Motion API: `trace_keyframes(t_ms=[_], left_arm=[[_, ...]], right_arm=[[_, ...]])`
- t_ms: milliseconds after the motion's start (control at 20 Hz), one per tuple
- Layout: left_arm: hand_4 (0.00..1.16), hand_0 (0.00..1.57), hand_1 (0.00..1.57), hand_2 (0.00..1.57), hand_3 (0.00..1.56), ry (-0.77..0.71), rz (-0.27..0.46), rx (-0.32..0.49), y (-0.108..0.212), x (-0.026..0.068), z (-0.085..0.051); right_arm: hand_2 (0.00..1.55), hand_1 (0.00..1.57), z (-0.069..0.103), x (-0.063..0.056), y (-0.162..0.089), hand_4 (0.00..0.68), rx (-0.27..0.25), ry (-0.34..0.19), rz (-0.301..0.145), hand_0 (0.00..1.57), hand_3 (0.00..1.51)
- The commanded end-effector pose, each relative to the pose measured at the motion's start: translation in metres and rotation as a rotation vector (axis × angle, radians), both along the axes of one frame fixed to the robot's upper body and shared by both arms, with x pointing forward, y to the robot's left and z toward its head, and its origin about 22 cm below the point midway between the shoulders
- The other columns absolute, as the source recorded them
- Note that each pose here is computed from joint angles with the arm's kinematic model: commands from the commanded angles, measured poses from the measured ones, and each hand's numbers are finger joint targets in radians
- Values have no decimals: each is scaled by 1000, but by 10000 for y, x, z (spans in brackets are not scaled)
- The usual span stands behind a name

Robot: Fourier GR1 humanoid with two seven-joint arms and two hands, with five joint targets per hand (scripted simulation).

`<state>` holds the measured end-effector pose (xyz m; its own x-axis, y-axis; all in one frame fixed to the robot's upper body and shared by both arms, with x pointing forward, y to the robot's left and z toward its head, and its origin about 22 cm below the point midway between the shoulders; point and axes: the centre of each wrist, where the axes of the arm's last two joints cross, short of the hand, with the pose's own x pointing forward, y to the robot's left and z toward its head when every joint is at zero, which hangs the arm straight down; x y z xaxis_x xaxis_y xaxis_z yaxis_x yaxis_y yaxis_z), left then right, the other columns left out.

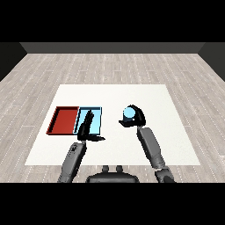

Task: Pick the blue can and put it in the blue box

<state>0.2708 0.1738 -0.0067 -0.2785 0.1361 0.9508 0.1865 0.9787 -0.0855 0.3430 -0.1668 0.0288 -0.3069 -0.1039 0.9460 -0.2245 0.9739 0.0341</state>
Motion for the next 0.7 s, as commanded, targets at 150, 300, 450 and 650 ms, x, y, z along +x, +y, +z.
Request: trace_keyframes(t_ms=[150,300,450,650], left_arm=[[0,0,0,0,0,8,-27,30,-265,114,46],[0,0,0,0,0,6,-63,25,-251,284,32],[0,0,0,0,0,41,-38,30,-432,116,-104],[0,0,0,0,0,90,-61,26,-375,246,-98]], right_arm=[[1433,1435,58,-145,658,661,-16,4,5,1435,1406],[1442,1426,30,-85,510,669,-12,7,19,1426,1408],[1447,1423,131,-82,620,661,-1,-12,28,1423,1414],[1450,1411,155,35,531,663,1,-37,42,1411,1415]])
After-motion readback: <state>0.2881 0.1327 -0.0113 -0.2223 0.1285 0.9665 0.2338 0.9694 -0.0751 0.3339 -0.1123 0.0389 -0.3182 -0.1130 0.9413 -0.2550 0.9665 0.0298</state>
